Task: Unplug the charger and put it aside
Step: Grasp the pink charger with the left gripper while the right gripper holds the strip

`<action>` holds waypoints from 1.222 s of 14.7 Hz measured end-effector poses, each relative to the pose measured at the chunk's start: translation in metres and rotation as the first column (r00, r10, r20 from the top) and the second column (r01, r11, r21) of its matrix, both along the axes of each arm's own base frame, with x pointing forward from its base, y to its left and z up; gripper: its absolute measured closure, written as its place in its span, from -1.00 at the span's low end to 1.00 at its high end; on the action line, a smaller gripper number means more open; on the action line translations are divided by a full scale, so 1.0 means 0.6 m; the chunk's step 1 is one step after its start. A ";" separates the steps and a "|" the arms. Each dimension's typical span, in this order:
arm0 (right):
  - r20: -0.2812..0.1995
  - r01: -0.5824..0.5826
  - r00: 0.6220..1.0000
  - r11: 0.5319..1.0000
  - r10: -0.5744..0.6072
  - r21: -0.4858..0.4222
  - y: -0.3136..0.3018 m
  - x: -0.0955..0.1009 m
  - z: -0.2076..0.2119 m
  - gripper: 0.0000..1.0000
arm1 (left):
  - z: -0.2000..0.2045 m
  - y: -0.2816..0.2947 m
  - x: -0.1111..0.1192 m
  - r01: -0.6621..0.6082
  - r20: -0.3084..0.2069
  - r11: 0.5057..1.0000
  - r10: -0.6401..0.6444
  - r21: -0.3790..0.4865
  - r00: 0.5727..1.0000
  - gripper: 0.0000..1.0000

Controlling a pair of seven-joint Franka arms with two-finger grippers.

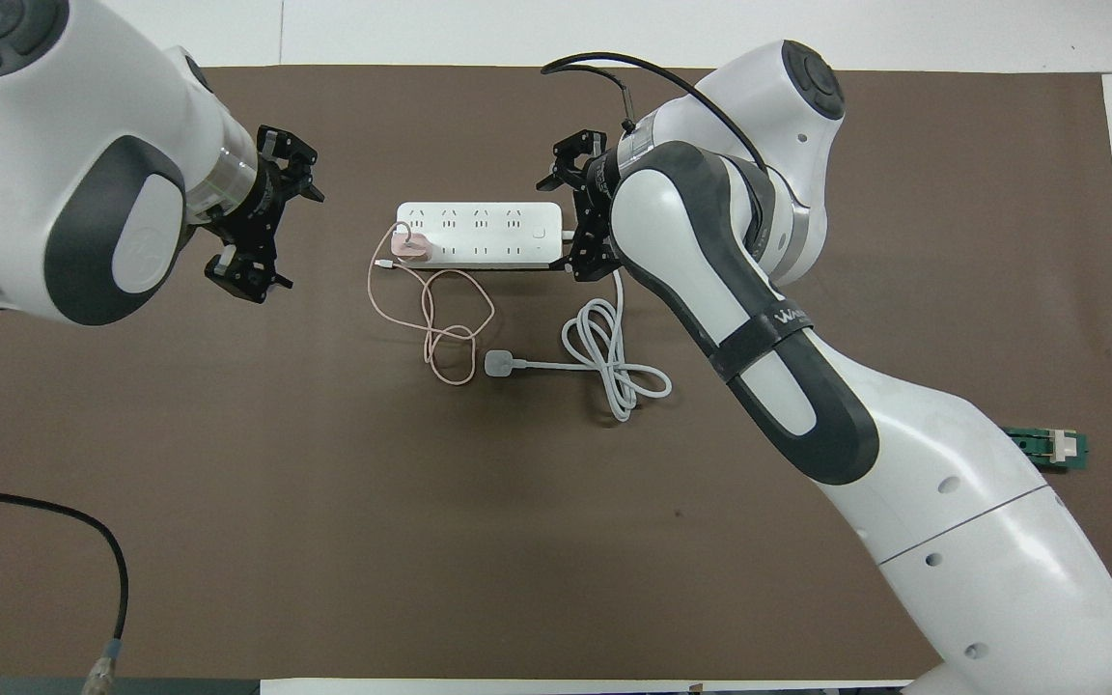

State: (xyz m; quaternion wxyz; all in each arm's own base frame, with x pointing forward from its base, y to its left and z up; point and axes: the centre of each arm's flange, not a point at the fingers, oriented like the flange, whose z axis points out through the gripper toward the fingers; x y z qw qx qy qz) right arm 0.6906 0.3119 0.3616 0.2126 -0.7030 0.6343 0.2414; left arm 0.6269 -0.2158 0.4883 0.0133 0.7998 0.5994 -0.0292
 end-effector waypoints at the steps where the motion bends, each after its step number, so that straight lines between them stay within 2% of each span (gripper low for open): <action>1: -0.021 0.029 0.999 1.000 -0.029 0.012 0.003 0.005 -0.017 -1.00 | -0.024 -0.016 0.007 -0.060 -0.014 0.998 0.060 0.004 0.998 -1.00; 4: -0.054 0.074 0.996 0.997 -0.073 0.014 0.018 0.024 -0.067 -1.00 | -0.093 -0.053 0.040 -0.223 -0.026 0.975 0.224 0.018 0.974 -1.00; 7: -0.045 0.088 0.995 0.996 -0.088 0.010 0.050 0.025 -0.107 -1.00 | -0.134 -0.065 0.065 -0.309 -0.004 0.951 0.309 0.010 0.951 -1.00; 11: -0.031 0.102 0.994 0.995 -0.101 0.016 0.065 0.025 -0.131 -1.00 | -0.186 -0.099 0.055 -0.313 0.034 0.950 0.312 -0.001 0.949 -1.00; 14: -0.035 0.103 0.994 0.995 -0.103 0.015 0.068 0.025 -0.143 -1.00 | -0.228 -0.107 0.036 -0.302 0.035 0.953 0.301 0.005 0.953 -1.00; 18: -0.024 0.106 0.994 0.994 -0.105 0.014 0.067 0.028 -0.151 -1.00 | -0.233 -0.107 0.023 -0.297 0.039 0.955 0.296 0.006 0.954 -1.00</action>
